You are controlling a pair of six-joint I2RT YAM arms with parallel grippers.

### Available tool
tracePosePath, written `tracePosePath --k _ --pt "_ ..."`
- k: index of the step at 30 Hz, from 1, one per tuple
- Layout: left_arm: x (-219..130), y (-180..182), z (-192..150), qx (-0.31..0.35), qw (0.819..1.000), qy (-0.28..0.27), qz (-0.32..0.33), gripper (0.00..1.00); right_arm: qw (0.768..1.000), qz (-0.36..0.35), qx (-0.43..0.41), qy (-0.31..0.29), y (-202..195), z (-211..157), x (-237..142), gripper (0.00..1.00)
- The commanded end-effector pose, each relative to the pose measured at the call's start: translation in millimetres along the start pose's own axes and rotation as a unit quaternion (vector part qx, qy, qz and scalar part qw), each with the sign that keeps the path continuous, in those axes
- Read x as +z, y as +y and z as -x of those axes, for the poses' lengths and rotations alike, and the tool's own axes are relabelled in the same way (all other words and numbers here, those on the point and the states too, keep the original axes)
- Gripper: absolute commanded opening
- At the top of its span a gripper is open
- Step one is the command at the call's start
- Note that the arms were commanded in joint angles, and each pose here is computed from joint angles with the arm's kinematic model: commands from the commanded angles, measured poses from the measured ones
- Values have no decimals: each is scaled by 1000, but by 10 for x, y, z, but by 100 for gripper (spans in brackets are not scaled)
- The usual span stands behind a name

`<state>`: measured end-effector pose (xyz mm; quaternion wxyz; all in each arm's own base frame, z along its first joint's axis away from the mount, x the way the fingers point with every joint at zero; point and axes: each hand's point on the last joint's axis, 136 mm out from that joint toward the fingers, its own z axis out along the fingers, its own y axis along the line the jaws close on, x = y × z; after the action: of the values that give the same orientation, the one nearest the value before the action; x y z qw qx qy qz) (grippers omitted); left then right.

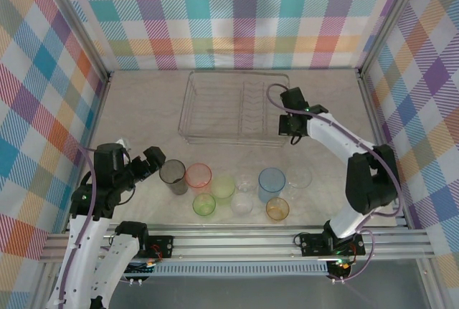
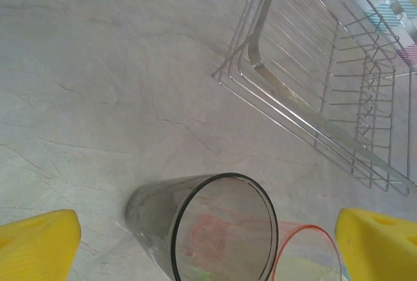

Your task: Load the cups into the dish rack

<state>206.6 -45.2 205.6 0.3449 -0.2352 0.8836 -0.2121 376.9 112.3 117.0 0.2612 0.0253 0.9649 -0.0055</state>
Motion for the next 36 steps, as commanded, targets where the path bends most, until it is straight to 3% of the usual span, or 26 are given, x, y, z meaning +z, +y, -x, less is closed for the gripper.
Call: tracePosePath --k 1,22,25,27,28,31,36 --pt "-122 -115 0 17 1000 0 -26 100 999 31 -28 -11 -10 -61 -128 0" --pt "-203 -94 -49 13 1000 5 -24 100 999 37 -14 23 -314 -684 -267 0" --pt "-197 -86 -53 15 1000 6 -21 100 999 39 -4 24 -327 -722 -314 18" --pt "-194 -65 -58 13 1000 7 -15 100 999 36 -2 23 -350 -715 -373 48" --pt "-191 -36 -59 9 1000 7 -8 100 999 32 -3 22 -367 -705 -415 58" --pt "-181 133 -62 -13 999 -1 34 100 1000 23 -4 13 -421 -633 -588 69" --pt "-143 349 -75 -51 995 -10 87 100 999 32 -5 -16 -447 -466 -1006 72"
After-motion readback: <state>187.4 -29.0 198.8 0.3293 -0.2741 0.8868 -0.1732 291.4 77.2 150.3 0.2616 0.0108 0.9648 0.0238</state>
